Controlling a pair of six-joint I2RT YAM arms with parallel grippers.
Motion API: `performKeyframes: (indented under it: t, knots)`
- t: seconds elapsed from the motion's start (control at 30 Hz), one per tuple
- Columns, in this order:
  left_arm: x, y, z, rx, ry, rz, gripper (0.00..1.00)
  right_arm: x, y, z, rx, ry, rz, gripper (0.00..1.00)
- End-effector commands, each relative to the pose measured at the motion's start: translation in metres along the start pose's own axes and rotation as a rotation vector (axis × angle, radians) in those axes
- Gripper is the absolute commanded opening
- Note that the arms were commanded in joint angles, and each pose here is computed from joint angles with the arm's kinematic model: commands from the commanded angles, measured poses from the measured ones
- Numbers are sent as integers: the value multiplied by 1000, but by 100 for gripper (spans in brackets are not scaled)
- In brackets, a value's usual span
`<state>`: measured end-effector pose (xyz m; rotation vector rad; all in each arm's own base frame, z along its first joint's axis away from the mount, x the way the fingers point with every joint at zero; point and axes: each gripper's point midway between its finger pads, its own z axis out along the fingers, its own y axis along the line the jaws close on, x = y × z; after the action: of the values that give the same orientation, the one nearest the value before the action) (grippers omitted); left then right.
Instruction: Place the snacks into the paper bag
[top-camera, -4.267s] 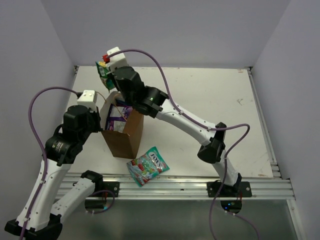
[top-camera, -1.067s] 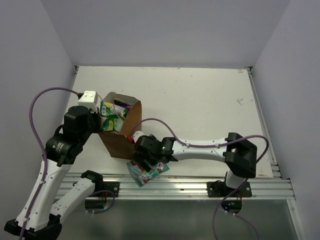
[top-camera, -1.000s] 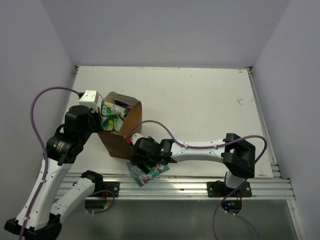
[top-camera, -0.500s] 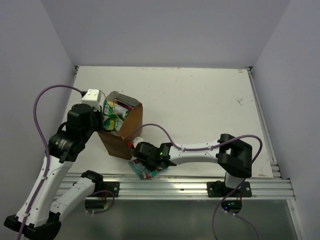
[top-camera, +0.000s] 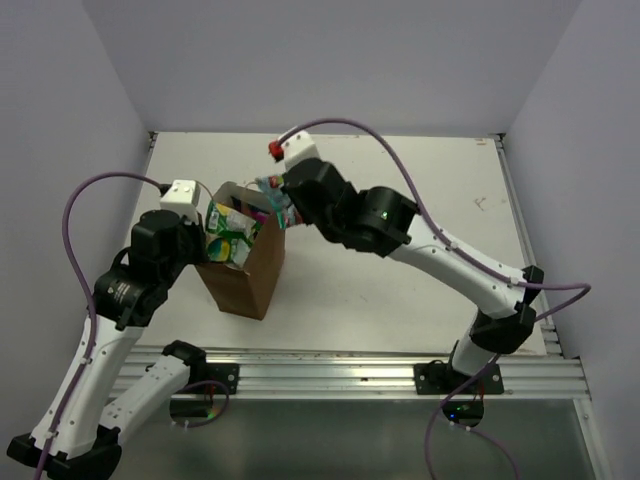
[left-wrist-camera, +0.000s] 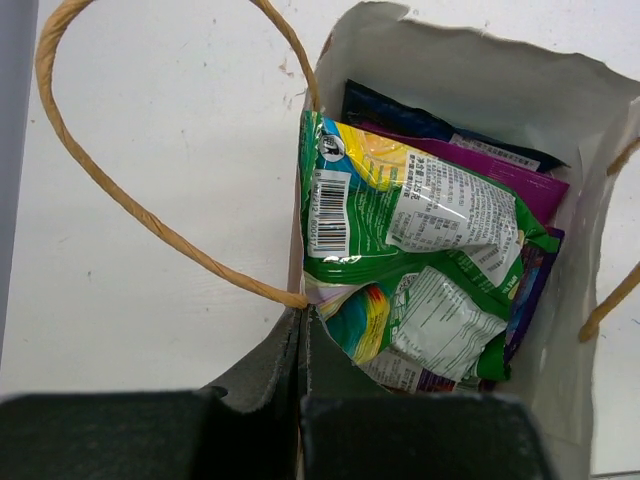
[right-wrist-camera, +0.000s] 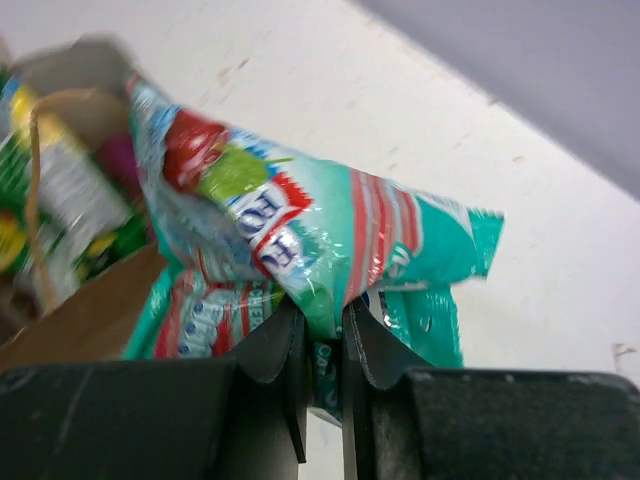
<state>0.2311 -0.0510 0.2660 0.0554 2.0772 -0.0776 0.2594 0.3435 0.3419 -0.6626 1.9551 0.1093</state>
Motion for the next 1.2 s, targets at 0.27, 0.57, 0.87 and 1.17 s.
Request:
performKeyframes:
  t: [0.27, 0.57, 0.87, 1.17]
  knots:
    - [-20, -8, -18, 58, -75, -24, 0, -111, 3, 119, 90, -273, 6, 0]
    - [-17, -7, -17, 55, -73, -26, 0, -122, 37, 100, -58, -323, 56, 0]
    - [-15, -11, -9, 64, -57, -23, 0, -148, 68, 34, -141, -415, 13, 0]
    - [-16, -9, -11, 53, -64, -18, 0, -91, 123, 60, -294, -247, 29, 0]
